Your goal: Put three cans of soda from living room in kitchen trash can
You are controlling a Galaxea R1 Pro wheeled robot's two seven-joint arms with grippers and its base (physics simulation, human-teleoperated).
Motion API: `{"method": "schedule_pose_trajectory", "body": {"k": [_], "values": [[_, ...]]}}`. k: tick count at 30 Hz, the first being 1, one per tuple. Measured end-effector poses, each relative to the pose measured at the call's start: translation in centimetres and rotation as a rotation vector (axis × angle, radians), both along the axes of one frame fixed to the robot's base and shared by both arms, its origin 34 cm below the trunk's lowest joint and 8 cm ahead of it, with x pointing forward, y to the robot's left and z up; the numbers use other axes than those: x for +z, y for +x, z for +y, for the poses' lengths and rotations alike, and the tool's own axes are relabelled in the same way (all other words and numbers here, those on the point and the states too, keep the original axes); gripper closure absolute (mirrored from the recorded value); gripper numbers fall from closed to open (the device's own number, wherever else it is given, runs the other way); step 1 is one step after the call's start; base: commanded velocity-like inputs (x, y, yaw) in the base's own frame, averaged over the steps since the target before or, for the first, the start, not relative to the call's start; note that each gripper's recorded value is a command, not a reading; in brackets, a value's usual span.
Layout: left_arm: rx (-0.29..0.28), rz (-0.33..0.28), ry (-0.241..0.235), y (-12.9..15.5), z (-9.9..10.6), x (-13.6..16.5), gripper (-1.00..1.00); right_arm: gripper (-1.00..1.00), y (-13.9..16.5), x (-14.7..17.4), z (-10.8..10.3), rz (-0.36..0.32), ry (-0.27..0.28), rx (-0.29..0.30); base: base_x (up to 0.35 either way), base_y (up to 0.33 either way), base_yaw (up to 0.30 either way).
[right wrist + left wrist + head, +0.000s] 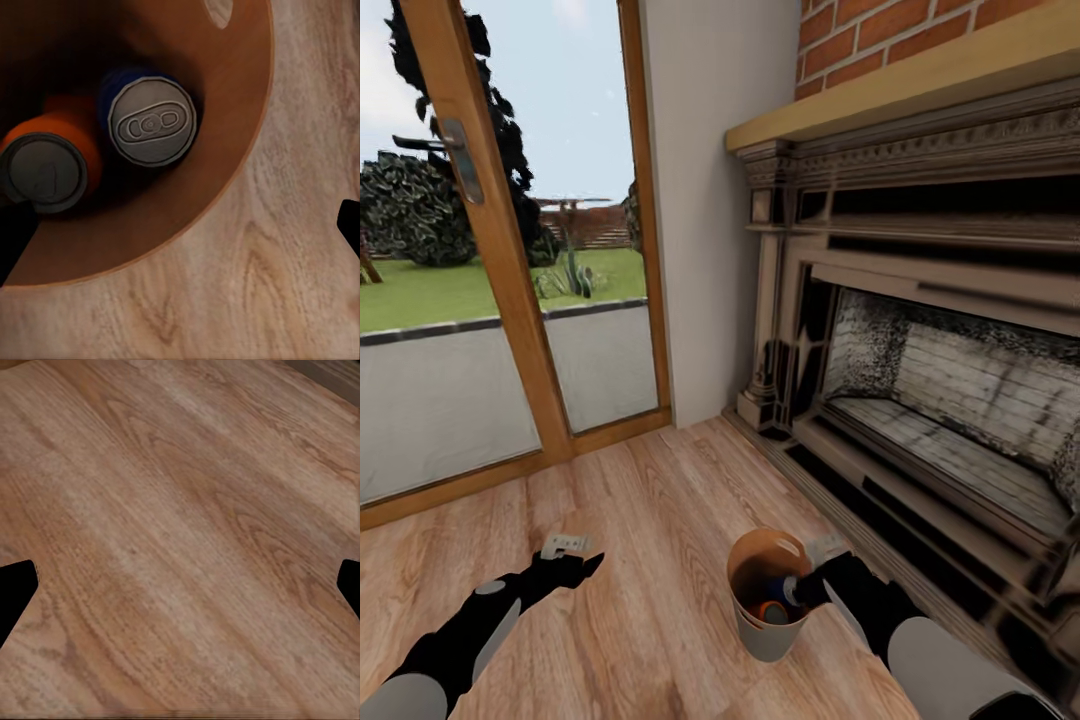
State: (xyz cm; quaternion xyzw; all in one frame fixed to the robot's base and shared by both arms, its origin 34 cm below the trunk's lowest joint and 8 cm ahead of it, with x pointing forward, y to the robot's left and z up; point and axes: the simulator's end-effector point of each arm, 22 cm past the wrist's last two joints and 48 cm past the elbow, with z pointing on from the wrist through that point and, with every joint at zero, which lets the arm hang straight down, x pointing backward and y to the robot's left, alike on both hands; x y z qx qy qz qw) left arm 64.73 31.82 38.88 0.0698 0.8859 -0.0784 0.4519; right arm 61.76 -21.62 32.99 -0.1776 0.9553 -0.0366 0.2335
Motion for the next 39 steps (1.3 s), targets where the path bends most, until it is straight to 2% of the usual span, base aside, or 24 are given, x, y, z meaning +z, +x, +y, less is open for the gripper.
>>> {"method": "schedule_pose_trajectory", "body": {"k": [4, 6, 9, 18, 21, 22, 25, 29, 35, 39], "values": [[0.011, 0.001, 0.004, -0.8, 0.5, -0.6, -1.0, -1.0, -0.5, -0.1, -0.2, -0.03, 0.006, 0.004, 0.0, 0.0, 0.0], [0.015, -0.004, 0.006, -1.1, 0.8, -0.7, -1.0, -1.0, -0.8, -0.1, -0.9, -0.05, 0.005, 0.004, 0.0, 0.0, 0.0], [0.027, 0.001, 0.015, -2.8, 1.5, -2.3, -1.0, -1.0, -1.8, -0.9, -2.1, -0.099, 0.015, 0.011, 0.0, 0.0, 0.0], [0.039, 0.018, 0.024, -4.5, 2.3, -2.6, -1.0, -1.0, -3.4, -0.7, -3.3, -0.113, 0.019, 0.014, 0.0, 0.0, 0.0], [0.041, 0.026, 0.032, -6.2, 2.7, -3.5, -1.0, -1.0, -4.9, -1.2, -4.2, -0.133, 0.044, -0.015, 0.0, 0.0, 0.0], [0.043, 0.035, 0.037, -7.7, 3.0, -4.4, -1.0, -1.0, -5.7, -1.6, -4.6, -0.143, 0.054, -0.028, 0.0, 0.0, 0.0], [0.045, 0.04, 0.041, -9.0, 3.2, -4.6, -1.0, -1.0, -6.1, -1.3, -4.7, -0.15, 0.059, -0.032, 0.0, 0.0, 0.0], [0.042, 0.06, 0.053, -12.4, 3.6, -5.8, -1.0, -1.0, -7.5, -1.4, -4.6, -0.164, 0.073, -0.033, 0.0, 0.0, 0.0], [0.046, 0.078, 0.06, -15.2, 4.0, -6.1, -1.0, -1.0, -8.8, -1.0, -4.7, -0.168, 0.083, -0.038, 0.0, 0.0, 0.0], [0.055, 0.084, 0.075, -17.7, 4.6, -6.4, -1.0, -1.0, -10.2, -0.9, -5.6, -0.171, 0.08, -0.04, 0.0, 0.0, 0.0]]}}
